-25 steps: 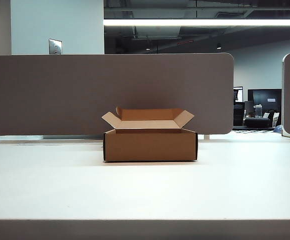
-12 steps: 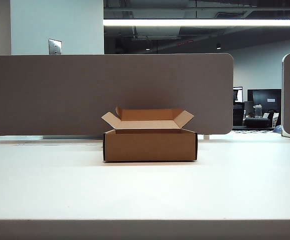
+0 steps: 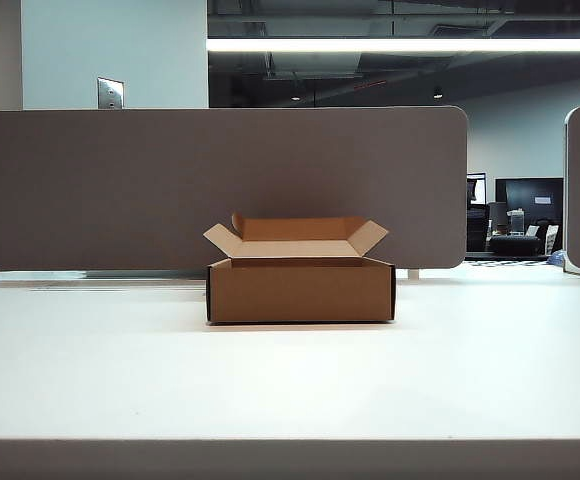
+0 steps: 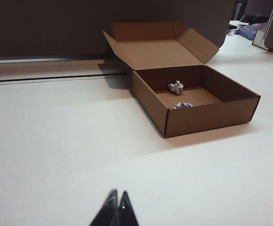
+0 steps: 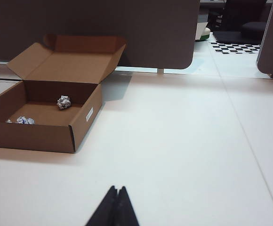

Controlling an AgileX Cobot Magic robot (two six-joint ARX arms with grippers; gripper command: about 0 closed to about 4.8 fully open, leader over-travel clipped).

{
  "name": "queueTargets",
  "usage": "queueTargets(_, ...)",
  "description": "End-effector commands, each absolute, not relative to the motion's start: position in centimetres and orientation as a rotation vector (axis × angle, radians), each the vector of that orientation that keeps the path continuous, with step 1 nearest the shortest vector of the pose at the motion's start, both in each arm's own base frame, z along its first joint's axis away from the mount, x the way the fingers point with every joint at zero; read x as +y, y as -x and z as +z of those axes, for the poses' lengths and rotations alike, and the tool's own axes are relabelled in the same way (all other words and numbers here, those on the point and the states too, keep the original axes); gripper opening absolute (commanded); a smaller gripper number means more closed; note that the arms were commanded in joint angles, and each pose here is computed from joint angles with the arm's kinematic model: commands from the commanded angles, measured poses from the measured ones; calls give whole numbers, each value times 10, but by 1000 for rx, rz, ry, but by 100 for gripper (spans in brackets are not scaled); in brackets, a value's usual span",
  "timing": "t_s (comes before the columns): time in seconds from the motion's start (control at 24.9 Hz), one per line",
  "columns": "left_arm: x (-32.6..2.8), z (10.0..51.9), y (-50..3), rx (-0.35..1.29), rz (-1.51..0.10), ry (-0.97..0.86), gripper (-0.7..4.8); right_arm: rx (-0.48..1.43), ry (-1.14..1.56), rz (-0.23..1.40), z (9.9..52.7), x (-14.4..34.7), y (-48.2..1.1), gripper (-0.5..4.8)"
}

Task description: Pick up all the paper balls on the table and put them in the paper box.

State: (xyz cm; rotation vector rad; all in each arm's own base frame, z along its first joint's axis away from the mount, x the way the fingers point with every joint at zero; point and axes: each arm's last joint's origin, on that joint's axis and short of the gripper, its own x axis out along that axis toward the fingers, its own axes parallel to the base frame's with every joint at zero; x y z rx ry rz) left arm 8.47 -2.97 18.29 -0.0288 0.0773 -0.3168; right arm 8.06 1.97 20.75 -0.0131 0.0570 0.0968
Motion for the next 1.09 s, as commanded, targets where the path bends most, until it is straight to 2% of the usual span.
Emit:
queueTargets(0.04,-30,181,-87,30,-299,39,-6,20,7,43,204,18,-80,0)
queueTargets(0.2,-30,168,-90,67,-271,25,-6,59,20,24,187,19,-85,0)
queueTargets(0.52,-31,158,-92,86,-274,20,-6,137,39,94,154,23,-92,0)
queueTargets(1.09,-30,153,-92,124,-251,0,-5,150,67,116,149,24,-93,0)
